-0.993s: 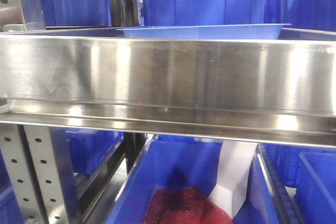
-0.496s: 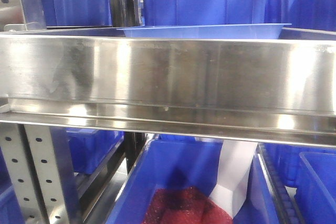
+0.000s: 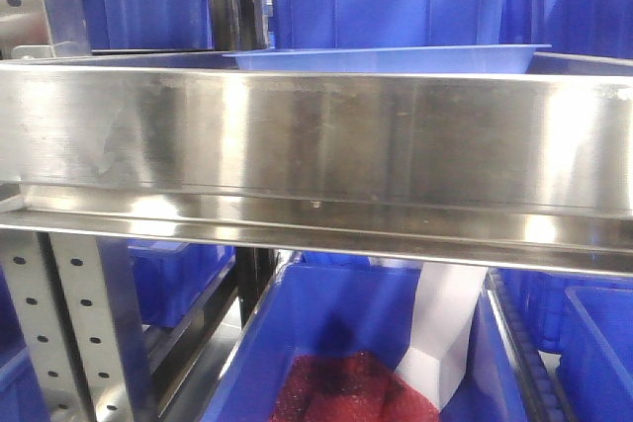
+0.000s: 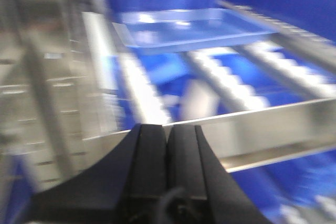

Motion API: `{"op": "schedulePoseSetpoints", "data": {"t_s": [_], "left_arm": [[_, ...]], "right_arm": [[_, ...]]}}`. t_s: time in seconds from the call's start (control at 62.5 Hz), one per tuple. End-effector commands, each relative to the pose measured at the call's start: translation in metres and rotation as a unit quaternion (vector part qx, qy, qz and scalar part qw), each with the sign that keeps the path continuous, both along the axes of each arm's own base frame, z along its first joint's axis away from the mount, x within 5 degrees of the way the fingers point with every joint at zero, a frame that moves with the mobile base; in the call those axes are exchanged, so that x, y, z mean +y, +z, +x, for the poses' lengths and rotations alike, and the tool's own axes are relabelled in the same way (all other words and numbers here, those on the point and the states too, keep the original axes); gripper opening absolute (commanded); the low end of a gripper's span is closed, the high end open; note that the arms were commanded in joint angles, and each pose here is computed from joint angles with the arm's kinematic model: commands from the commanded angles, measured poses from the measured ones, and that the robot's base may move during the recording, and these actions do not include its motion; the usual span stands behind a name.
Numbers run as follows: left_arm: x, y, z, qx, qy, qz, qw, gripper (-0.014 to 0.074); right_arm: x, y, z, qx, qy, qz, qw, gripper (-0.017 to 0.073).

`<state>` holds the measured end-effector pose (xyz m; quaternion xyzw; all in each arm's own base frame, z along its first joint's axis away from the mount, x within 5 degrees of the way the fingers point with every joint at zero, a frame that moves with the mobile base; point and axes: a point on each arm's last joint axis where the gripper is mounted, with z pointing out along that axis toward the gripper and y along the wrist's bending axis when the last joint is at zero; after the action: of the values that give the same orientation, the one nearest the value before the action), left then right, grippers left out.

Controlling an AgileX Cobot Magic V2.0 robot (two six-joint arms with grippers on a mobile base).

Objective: Grab blue tray and place on right shelf

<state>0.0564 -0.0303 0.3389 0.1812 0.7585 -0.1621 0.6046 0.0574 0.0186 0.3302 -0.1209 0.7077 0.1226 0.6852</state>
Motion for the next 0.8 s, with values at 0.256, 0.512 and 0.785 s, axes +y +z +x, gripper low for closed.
{"op": "schedulePoseSetpoints", "data": {"t_s": [0.256, 0.512, 0.785], "left_arm": [[0.026, -0.071, -0.008, -0.164, 0.199, -0.051, 0.965, -0.0048], [0.03, -0.131, -0.001, -0.195, 0.238, -0.053, 0.95, -0.0048], [0.03, -0.139, 0.0, -0.156, 0.237, -0.043, 0.958, -0.0048]], "right_arm": [[0.001, 0.017, -0.001, -0.058, 0.006, 0.007, 0.998, 0.0018], [0.001, 0.017, -0.001, -0.056, 0.005, 0.006, 0.998, 0.0018], [0.001, 0.016, -0.001, -0.055, 0.005, 0.006, 0.998, 0.0018]]}}
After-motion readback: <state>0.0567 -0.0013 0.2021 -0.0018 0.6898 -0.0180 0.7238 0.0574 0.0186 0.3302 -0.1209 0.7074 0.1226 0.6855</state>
